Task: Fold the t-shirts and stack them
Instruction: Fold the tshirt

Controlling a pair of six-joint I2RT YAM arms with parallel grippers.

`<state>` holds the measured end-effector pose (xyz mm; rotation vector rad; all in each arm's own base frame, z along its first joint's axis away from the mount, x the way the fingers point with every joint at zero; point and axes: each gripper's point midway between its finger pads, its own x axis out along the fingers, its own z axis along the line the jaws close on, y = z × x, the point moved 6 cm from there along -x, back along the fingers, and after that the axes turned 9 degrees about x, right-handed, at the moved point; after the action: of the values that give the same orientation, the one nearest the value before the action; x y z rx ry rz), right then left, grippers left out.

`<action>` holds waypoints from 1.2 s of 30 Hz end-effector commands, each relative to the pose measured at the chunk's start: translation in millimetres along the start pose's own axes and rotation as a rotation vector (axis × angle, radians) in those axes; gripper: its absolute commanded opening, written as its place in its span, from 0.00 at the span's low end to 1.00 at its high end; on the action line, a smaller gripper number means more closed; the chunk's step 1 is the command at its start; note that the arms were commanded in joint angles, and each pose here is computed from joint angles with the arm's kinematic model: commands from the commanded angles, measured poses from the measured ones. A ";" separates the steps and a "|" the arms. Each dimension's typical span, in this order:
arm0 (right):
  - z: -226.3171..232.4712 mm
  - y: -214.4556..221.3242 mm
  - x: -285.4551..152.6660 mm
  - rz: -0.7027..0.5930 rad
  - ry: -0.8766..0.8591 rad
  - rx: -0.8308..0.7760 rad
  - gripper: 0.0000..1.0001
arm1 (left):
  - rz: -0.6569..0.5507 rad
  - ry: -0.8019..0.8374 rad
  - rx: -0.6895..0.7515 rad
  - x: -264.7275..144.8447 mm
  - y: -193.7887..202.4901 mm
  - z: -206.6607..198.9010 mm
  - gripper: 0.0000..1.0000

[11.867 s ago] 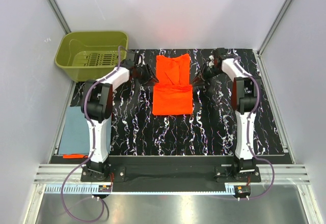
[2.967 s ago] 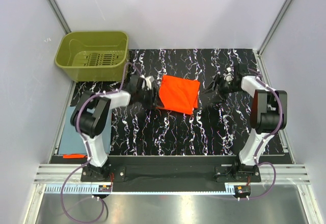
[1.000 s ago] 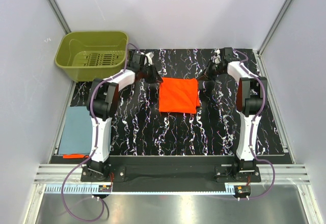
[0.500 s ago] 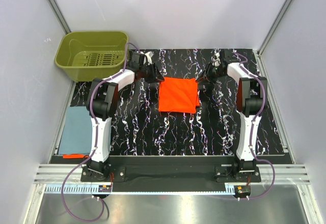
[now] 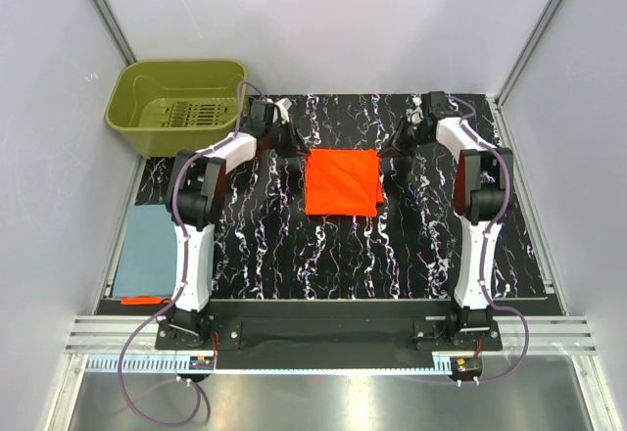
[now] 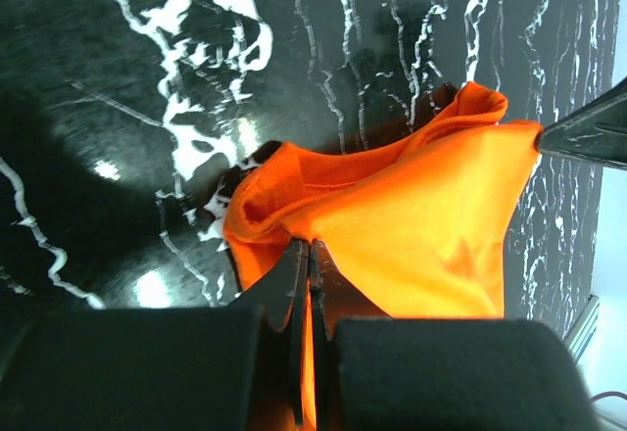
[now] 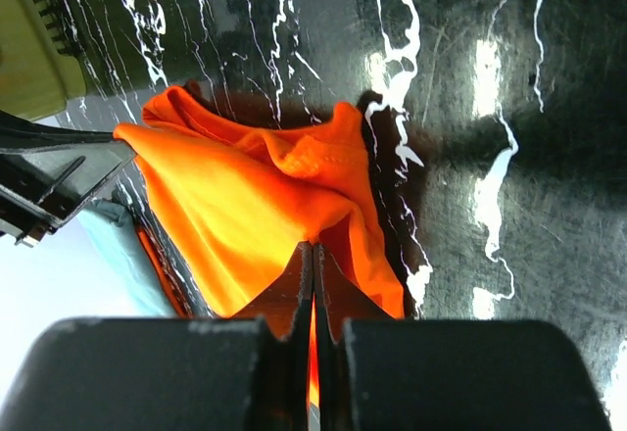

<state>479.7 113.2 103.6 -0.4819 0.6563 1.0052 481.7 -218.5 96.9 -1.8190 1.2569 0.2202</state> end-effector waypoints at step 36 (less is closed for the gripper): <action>28.5 28.6 -43.5 0.025 -0.026 -0.101 0.56 | 0.078 0.065 0.031 -75.3 42.6 -48.5 0.59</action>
<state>469.3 115.0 126.8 -0.5441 0.6622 1.0467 418.0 -188.1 122.9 -1.7689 1.3122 0.3379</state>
